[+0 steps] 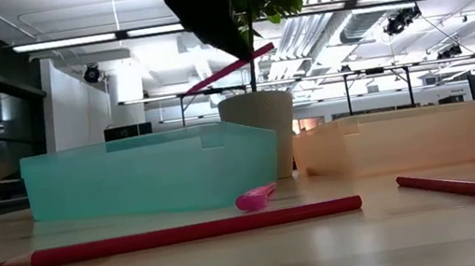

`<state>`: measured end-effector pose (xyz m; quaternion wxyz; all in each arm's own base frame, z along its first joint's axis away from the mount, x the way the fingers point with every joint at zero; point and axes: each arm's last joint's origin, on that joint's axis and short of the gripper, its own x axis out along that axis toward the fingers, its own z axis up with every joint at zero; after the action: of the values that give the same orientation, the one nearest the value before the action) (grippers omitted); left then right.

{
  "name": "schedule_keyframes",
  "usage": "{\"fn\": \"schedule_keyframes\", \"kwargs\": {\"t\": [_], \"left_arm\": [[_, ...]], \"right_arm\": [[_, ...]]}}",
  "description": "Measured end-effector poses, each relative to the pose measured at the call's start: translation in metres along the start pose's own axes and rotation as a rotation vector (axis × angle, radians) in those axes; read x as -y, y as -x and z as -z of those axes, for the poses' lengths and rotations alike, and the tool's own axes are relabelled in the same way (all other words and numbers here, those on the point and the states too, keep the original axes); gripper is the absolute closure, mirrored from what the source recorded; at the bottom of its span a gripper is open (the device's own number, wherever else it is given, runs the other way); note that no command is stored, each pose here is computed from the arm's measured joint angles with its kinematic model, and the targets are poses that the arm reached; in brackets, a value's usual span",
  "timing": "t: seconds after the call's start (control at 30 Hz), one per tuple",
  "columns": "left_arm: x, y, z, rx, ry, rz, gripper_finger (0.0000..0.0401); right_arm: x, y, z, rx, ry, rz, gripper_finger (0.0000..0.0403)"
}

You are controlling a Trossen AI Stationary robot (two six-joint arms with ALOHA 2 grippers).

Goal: Sort pens & pencils
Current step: Put the bottom pink pen into the orange bin

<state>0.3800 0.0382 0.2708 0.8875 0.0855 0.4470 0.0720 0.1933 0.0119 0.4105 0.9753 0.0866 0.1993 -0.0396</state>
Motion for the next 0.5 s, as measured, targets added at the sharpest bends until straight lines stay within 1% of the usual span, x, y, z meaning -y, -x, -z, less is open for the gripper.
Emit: {"fn": "schedule_keyframes", "kwargs": {"t": [0.17, 0.27, 0.4, 0.5], "left_arm": [[-0.008, 0.000, -0.009, 0.098, 0.028, -0.014, 0.0383], [-0.011, 0.000, -0.014, 0.164, 0.040, -0.001, 0.0384], [-0.014, 0.001, -0.018, 0.208, 0.039, -0.001, 0.0385], [-0.014, 0.001, -0.019, 0.216, 0.040, -0.002, 0.0385]], "right_arm": [[0.000, 0.000, 0.000, 0.000, 0.000, 0.000, 0.0304], [0.000, 0.000, 0.000, 0.002, -0.001, 0.000, 0.0304], [0.000, 0.000, 0.000, 0.002, -0.002, 0.000, 0.0304], [0.000, 0.000, 0.000, 0.002, -0.002, 0.000, 0.0304]]}}
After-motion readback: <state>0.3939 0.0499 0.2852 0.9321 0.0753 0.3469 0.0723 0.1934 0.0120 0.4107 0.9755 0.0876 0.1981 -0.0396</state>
